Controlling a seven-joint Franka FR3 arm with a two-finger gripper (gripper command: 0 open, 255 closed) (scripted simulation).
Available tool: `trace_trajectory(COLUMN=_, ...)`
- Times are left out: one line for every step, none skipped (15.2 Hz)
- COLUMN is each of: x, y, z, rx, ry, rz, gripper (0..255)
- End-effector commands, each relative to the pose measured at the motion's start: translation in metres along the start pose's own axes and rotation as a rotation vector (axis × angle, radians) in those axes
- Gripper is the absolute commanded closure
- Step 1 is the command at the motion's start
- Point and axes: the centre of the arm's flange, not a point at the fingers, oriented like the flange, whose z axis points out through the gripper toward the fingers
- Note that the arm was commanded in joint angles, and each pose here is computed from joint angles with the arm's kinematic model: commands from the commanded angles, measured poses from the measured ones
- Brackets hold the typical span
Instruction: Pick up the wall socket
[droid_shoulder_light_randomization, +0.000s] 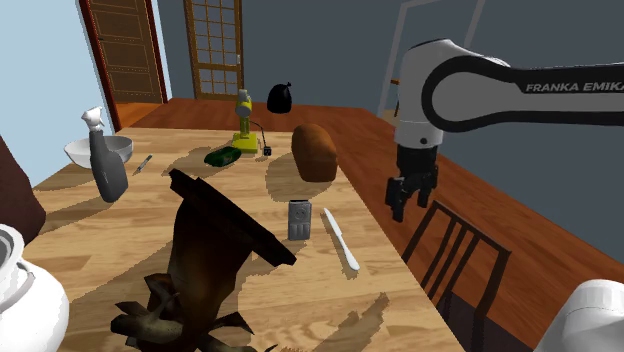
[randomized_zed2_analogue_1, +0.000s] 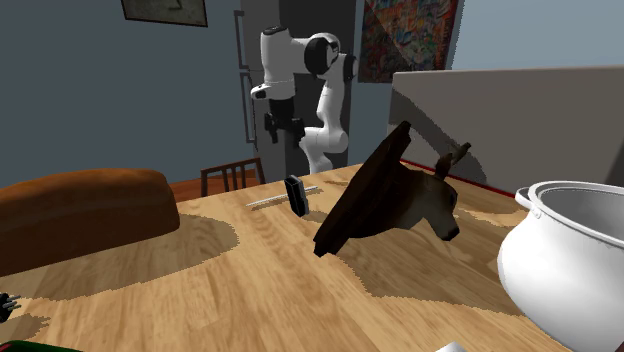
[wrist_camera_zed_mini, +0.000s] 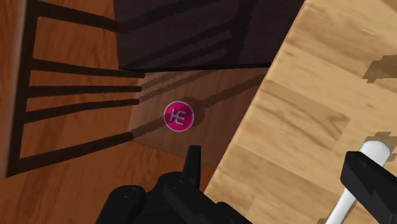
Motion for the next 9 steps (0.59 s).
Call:
trace_trajectory(x=0.016, y=-0.017, z=-0.005, rx=0.004, ry=-0.002, rz=0.01, gripper=0)
trace_trajectory(x=0.025, y=-0.027, z=-0.007, rx=0.006, ry=-0.003, rz=0.014, gripper=0)
trace_trajectory(x=0.034, y=-0.036, z=-0.009, rx=0.008, ry=-0.004, rz=0.019, gripper=0)
trace_trajectory(x=0.043, y=-0.045, z=-0.011, rx=0.009, ry=-0.006, rz=0.023, gripper=0)
trace_trajectory(x=0.052, y=-0.054, z=-0.013, rx=0.011, ry=-0.007, rz=0.028, gripper=0)
trace_trajectory(x=0.062, y=-0.064, z=-0.015, rx=0.013, ry=-0.008, rz=0.032, gripper=0)
trace_trajectory(x=0.071, y=-0.073, z=-0.017, rx=0.014, ry=-0.009, rz=0.037, gripper=0)
trace_trajectory(x=0.08, y=-0.082, z=-0.019, rx=0.016, ry=-0.01, rz=0.042, gripper=0)
trace_trajectory(x=0.089, y=-0.091, z=-0.021, rx=0.018, ry=-0.011, rz=0.046, gripper=0)
